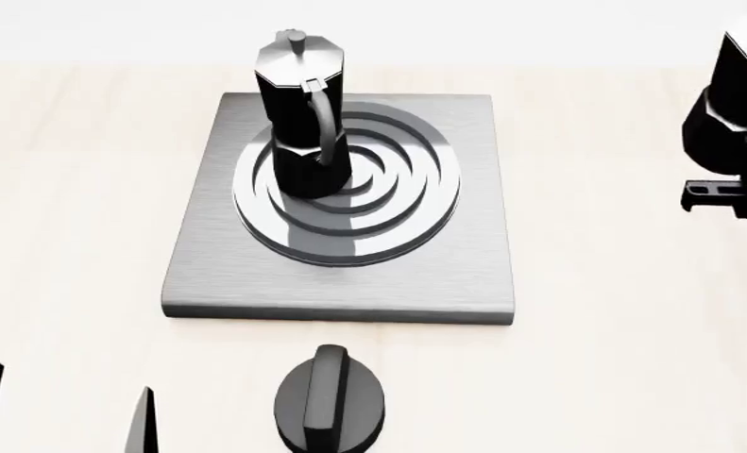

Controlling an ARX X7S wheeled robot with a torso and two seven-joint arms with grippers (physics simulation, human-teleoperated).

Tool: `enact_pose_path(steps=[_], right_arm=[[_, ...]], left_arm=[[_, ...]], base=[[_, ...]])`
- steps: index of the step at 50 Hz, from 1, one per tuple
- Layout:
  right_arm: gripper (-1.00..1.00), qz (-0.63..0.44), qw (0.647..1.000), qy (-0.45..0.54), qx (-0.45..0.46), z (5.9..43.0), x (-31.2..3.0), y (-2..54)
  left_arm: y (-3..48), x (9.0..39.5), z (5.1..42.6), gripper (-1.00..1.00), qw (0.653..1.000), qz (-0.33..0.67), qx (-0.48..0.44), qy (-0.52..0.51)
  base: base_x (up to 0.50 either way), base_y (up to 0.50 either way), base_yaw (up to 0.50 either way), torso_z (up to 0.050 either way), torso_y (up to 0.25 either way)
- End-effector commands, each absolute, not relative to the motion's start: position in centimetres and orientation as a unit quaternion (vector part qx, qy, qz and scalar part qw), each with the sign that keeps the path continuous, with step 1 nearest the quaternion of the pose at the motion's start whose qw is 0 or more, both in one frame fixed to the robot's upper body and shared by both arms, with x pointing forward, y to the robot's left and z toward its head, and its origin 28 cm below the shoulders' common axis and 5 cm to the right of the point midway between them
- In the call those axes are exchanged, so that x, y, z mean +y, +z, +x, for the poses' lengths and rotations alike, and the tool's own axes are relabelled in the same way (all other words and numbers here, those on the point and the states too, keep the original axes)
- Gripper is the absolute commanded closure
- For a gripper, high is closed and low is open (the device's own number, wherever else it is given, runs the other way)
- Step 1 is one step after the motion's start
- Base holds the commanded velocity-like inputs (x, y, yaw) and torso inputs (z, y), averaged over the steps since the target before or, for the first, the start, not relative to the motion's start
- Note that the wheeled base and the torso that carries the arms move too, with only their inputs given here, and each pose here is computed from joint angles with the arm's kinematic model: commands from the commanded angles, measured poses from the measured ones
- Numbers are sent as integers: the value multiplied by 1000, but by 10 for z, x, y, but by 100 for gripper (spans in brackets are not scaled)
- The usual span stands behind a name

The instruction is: Put both moka pots on the stove.

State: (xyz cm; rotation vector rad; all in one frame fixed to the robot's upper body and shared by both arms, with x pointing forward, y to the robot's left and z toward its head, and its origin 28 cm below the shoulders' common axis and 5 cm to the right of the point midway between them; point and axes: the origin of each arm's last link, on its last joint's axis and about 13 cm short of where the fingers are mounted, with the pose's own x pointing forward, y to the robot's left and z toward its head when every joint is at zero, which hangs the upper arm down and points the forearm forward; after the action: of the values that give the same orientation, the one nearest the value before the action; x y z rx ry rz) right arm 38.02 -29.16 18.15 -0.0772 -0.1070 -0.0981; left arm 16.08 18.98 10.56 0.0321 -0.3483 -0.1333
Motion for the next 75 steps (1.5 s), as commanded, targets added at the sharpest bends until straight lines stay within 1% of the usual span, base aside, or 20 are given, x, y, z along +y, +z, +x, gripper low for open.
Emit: enact_pose_path(steps=[1,11,26,36,64,75], right_arm=[[100,-48,995,38,-81,393,-269,195],[100,-43,992,88,-80,403,-257,205],[100,-49,985,143,-83,420,-220,225],[100,-42,982,163,-83,427,-200,219],[100,12,972,191,-137,430,-157,193],[100,24,972,190,-133,427,-148,174]], left_arm=[[106,190,161,-100,983,16,-172,-66],[107,192,162,-100,983,16,-173,-62],[106,193,162,-100,983,16,-174,-59],[107,193,162,-100,983,15,-174,-59],[106,193,164,-100,983,14,-174,-58],[106,193,163,-100,983,13,-174,-58]], base=[[0,0,0,0,0],[0,0,0,0,0],[0,0,0,0,1],[0,0,0,0,1],[0,0,0,0,1],[0,0,0,0,1]])
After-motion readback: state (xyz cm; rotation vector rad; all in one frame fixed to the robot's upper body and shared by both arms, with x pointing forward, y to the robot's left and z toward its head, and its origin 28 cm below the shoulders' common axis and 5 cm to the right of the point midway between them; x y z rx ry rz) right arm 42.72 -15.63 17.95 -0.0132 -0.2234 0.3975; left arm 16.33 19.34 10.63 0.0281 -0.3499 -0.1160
